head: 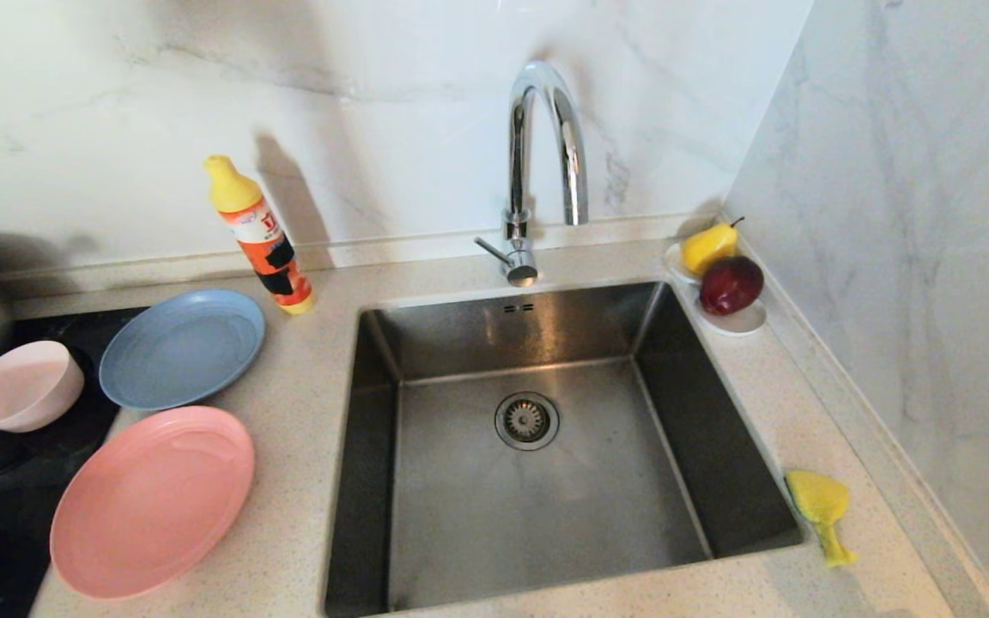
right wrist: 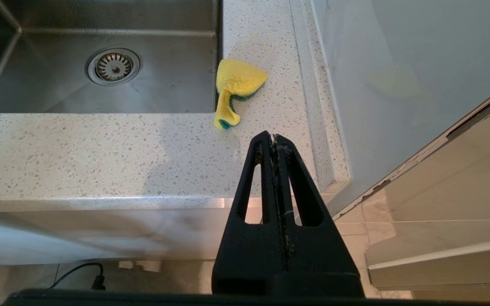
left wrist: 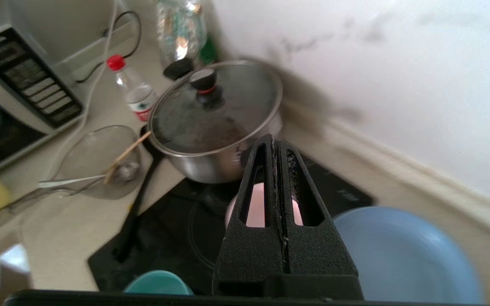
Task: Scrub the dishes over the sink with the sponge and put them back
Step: Place the plate on the plate
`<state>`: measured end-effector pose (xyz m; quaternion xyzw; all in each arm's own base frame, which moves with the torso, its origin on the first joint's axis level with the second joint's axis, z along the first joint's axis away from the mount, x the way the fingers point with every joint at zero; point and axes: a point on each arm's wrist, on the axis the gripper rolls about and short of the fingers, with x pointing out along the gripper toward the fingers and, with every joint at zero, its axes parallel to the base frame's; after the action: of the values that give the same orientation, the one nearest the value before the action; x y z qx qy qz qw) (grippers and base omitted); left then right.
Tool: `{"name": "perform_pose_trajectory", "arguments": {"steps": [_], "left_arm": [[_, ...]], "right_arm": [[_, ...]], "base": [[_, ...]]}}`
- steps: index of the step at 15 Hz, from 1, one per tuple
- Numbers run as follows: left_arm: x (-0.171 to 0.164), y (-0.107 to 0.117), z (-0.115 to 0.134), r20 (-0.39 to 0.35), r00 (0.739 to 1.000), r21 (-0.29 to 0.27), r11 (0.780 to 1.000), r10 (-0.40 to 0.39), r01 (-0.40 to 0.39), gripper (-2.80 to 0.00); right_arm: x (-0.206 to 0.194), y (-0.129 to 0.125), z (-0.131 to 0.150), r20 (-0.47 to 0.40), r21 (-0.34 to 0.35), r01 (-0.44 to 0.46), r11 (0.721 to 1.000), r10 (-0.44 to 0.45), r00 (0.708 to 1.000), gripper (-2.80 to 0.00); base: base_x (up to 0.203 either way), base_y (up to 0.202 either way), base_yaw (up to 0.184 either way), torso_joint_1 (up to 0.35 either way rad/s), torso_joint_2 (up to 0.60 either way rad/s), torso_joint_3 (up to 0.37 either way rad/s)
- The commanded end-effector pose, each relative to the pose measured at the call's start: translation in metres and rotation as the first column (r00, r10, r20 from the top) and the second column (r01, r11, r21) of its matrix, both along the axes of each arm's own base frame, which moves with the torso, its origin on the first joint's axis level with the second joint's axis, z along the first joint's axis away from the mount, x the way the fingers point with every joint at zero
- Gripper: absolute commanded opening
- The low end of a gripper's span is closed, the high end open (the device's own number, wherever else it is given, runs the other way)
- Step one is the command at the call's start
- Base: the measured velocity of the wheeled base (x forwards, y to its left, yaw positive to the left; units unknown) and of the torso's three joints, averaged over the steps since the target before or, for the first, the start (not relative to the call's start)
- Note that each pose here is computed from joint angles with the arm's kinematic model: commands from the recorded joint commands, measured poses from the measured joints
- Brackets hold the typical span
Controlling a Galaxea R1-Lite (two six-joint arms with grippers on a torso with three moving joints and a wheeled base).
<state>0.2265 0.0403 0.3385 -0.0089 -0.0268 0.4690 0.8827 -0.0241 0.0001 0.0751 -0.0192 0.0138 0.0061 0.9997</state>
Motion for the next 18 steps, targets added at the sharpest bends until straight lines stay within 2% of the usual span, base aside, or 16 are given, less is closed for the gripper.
{"name": "perform_pose_trajectory", "arguments": {"steps": [1,3,4,6,8,9,10,12,14,18], "left_arm": [[0.038,0.020,-0.023,-0.105,0.994,-0.012,1.000,0.015,-0.017,-2.80],[0.055,0.029,-0.044,-0.217,0.974,-0.057,0.997,-0.062,0.051,-2.80],[0.061,0.030,-0.053,-0.248,0.962,-0.093,0.991,-0.114,0.093,-2.80],[0.073,0.035,-0.065,-0.294,0.929,-0.198,0.965,-0.227,0.173,-2.80],[0.078,0.036,-0.067,-0.281,0.899,-0.309,0.918,-0.337,0.247,-2.80],[0.079,0.036,-0.066,-0.269,0.880,-0.364,0.887,-0.392,0.284,-2.80],[0.084,0.040,-0.072,-0.268,0.873,-0.404,0.870,-0.409,0.283,-2.80],[0.096,0.055,-0.089,-0.271,0.879,-0.461,0.855,-0.392,0.239,-2.80],[0.106,0.065,-0.103,-0.250,0.873,-0.521,0.818,-0.418,0.243,-2.80],[0.128,0.076,-0.126,-0.234,0.876,-0.594,0.775,-0.422,0.215,-2.80]], "right_arm": [[0.000,0.000,0.000,0.002,0.000,-0.001,1.000,0.001,1.000,-2.80],[0.000,0.000,0.000,0.002,0.000,-0.001,1.000,0.001,1.000,-2.80],[0.000,0.000,0.000,0.001,0.000,-0.001,1.000,0.001,1.000,-2.80],[0.000,0.000,0.000,0.002,-0.001,-0.001,1.000,0.001,1.000,-2.80],[0.000,0.000,0.000,0.000,0.000,-0.001,1.000,0.001,1.000,-2.80],[0.000,0.000,0.000,0.002,0.000,-0.001,1.000,0.001,1.000,-2.80],[0.000,0.000,0.000,0.000,0.000,-0.001,1.000,0.001,1.000,-2.80],[0.000,0.000,0.000,0.002,0.000,-0.001,1.000,0.001,1.000,-2.80],[0.000,0.000,0.000,0.002,-0.001,-0.001,1.000,0.001,1.000,-2.80],[0.000,0.000,0.000,0.001,0.000,-0.001,1.000,0.001,1.000,-2.80]], "base": [[0.000,0.000,0.000,0.000,0.00,0.000],[0.000,0.000,0.000,0.000,0.00,0.000],[0.000,0.000,0.000,0.000,0.00,0.000],[0.000,0.000,0.000,0.000,0.00,0.000],[0.000,0.000,0.000,0.000,0.00,0.000],[0.000,0.000,0.000,0.000,0.00,0.000],[0.000,0.000,0.000,0.000,0.00,0.000],[0.000,0.000,0.000,0.000,0.00,0.000],[0.000,0.000,0.000,0.000,0.00,0.000],[0.000,0.000,0.000,0.000,0.00,0.000]]}}
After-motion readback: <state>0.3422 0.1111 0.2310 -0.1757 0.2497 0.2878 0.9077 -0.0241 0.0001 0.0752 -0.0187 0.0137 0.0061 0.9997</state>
